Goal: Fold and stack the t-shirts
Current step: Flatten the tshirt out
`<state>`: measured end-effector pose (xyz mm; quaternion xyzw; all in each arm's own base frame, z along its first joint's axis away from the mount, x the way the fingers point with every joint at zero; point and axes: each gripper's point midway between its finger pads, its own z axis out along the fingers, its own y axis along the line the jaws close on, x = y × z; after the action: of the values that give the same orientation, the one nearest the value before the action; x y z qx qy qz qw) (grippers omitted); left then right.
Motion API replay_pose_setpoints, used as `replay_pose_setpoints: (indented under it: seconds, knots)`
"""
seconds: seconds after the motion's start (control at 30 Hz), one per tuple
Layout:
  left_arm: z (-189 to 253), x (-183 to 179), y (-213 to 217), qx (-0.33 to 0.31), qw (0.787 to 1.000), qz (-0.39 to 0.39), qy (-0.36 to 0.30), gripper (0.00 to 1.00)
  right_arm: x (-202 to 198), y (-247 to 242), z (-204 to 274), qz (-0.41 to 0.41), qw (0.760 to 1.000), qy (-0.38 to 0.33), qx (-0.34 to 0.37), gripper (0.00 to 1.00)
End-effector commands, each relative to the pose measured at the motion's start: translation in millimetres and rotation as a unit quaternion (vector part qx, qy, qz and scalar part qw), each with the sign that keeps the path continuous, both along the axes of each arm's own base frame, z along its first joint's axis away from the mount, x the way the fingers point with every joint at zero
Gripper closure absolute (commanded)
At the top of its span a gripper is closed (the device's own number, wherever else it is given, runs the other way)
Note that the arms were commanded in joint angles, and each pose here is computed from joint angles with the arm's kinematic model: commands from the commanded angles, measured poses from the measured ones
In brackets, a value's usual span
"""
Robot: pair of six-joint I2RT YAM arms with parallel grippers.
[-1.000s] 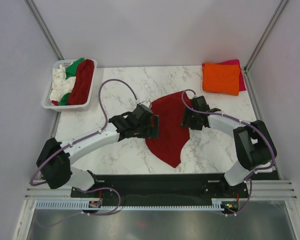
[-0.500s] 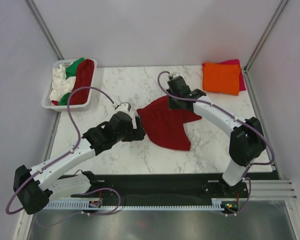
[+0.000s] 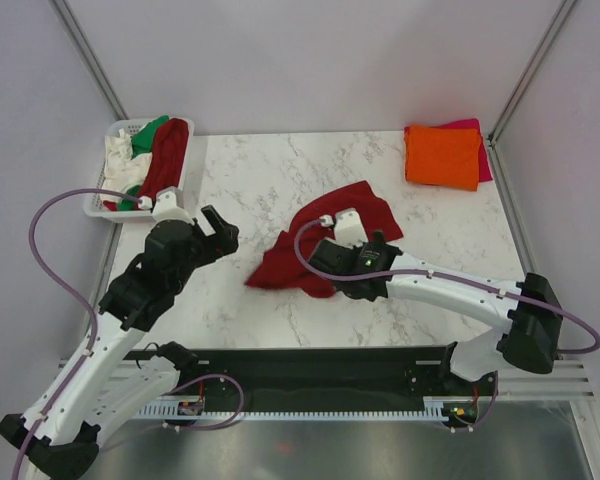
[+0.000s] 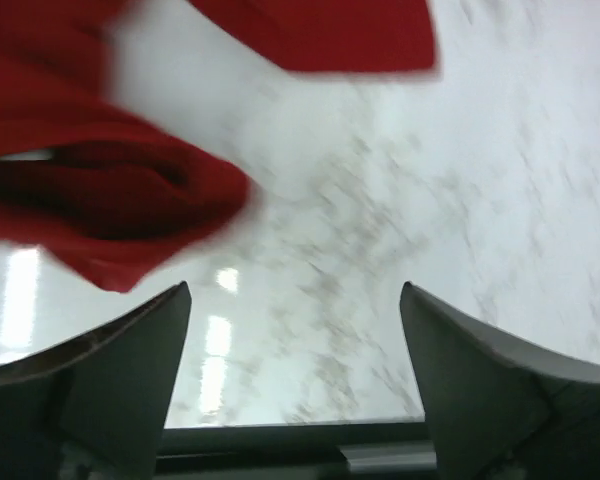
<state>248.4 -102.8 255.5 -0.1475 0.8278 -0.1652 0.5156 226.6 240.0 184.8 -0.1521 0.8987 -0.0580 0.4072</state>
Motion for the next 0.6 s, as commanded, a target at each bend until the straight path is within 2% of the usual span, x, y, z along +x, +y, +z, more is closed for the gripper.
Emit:
replay_pose_setpoints:
  seconds: [0.0, 0.07, 0.17, 0.23, 0.27, 0.3, 0.33, 0.43, 0.57]
  knots:
    - [-13.0, -2.7, 14.4, 0.029, 0.999, 0.022, 0.018, 0.00, -10.1, -95.9, -11.3, -0.188, 0.982, -0.035, -0.003, 0.02]
    - [-21.2, -1.6, 12.5, 0.027, 0.999, 0.023, 0.030, 0.00, -4.9, -105.3, -10.8, -0.210, 0.976, -0.032, 0.051, 0.02]
    - [-31.1, 2.4, 1.0, 0.029, 0.998, 0.003, 0.055, 0.00, 9.5, -104.0, -3.6, -0.201, 0.975, -0.037, 0.082, 0.02]
    - [-38.9, 4.2, -6.3, 0.030, 0.997, -0.009, 0.073, 0.00, 15.6, -93.5, -2.7, -0.164, 0.984, -0.028, 0.070, 0.02]
    - [-41.9, 4.6, -8.3, 0.031, 0.996, -0.014, 0.079, 0.01, 19.0, -66.9, -7.3, -0.128, 0.987, 0.001, 0.094, 0.02]
    - [-43.4, 4.7, -8.6, 0.032, 0.996, -0.014, 0.082, 0.01, 18.8, -49.5, -9.9, -0.074, 0.993, 0.018, 0.087, 0.05]
    - [-45.1, 4.8, -7.7, 0.036, 0.996, -0.013, 0.084, 0.01, 16.4, -9.8, -14.9, -0.015, 0.991, 0.046, 0.128, 0.07]
    - [-36.7, 3.8, 0.6, 0.043, 0.997, -0.001, 0.068, 0.01, -7.5, 60.8, -6.8, 0.109, 0.981, 0.055, 0.153, 0.10]
    - [-5.5, -9.6, 26.6, 0.050, 0.998, 0.029, 0.015, 0.00, -9.9, 121.3, -27.4, 0.144, 0.971, 0.091, 0.166, 0.14]
